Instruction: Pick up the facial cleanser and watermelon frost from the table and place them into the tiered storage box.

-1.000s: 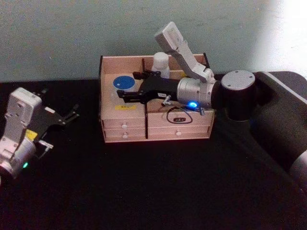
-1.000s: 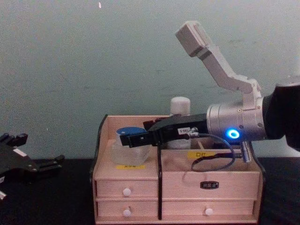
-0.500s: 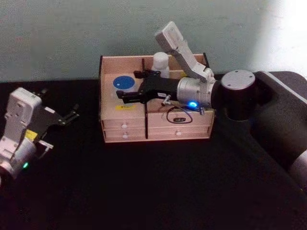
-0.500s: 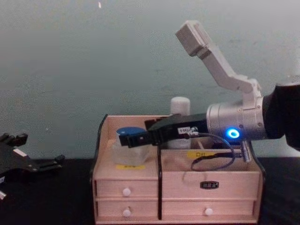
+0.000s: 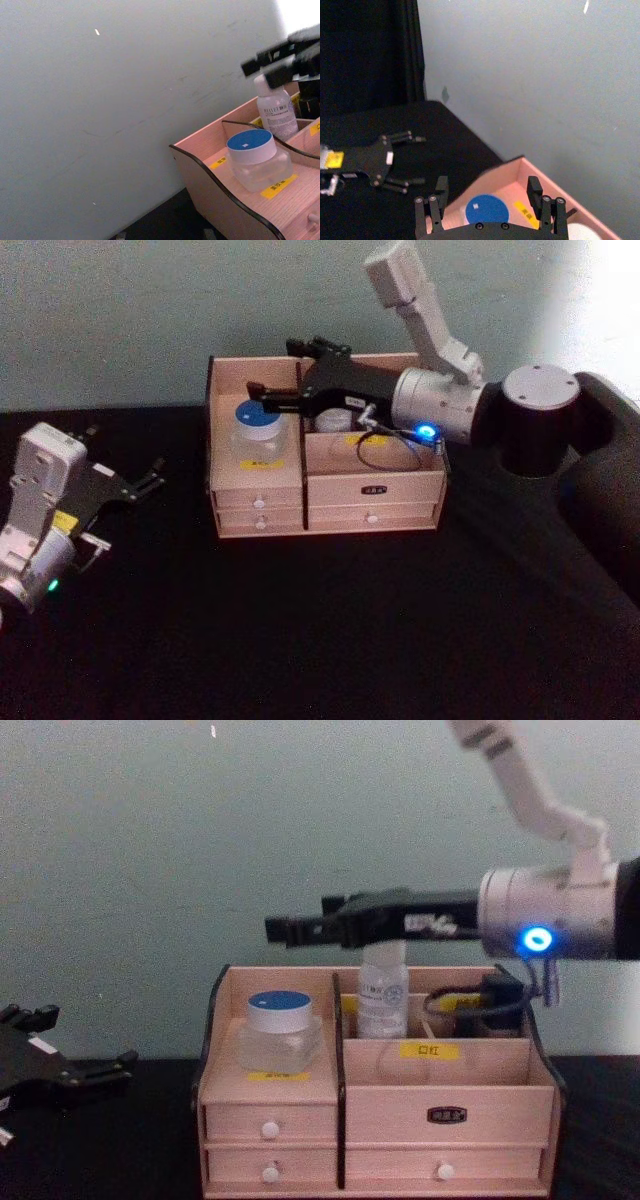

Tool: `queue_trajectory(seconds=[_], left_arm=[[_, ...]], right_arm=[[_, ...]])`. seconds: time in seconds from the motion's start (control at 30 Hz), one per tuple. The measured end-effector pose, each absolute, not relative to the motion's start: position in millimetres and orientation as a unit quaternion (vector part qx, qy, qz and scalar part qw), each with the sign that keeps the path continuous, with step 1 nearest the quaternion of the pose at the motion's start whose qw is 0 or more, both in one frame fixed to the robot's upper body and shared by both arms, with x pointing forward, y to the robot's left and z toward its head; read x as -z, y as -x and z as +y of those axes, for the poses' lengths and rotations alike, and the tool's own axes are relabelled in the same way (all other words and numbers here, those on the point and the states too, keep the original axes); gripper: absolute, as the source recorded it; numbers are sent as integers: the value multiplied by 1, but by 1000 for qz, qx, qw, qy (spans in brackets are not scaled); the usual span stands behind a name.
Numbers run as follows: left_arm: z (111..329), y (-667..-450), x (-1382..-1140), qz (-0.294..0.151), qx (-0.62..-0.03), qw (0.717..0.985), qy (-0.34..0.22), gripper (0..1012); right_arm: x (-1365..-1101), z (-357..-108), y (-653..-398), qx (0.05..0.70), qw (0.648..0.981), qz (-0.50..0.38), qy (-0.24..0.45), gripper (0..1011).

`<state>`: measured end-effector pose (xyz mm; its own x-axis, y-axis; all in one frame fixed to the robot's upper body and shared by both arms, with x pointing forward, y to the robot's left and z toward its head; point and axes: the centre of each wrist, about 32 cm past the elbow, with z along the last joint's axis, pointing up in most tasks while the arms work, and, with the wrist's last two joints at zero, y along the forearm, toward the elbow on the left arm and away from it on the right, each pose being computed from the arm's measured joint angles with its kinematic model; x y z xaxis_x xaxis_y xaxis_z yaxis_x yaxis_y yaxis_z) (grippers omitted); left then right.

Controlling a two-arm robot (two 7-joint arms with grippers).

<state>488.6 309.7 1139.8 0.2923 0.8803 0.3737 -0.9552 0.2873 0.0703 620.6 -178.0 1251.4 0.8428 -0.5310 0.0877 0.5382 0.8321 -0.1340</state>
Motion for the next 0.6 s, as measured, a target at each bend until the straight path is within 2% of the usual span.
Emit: queue_trajectory(seconds=[0.33, 0.6], left_arm=[[310, -489, -1140, -132, -580, 791, -141, 1001], [310, -489, -1140, -132, -580, 791, -141, 1001]], right_arm=[[-1271, -202, -609, 313, 948, -50, 32, 1000], [-1275, -238, -595, 395, 916, -68, 9, 1000]])
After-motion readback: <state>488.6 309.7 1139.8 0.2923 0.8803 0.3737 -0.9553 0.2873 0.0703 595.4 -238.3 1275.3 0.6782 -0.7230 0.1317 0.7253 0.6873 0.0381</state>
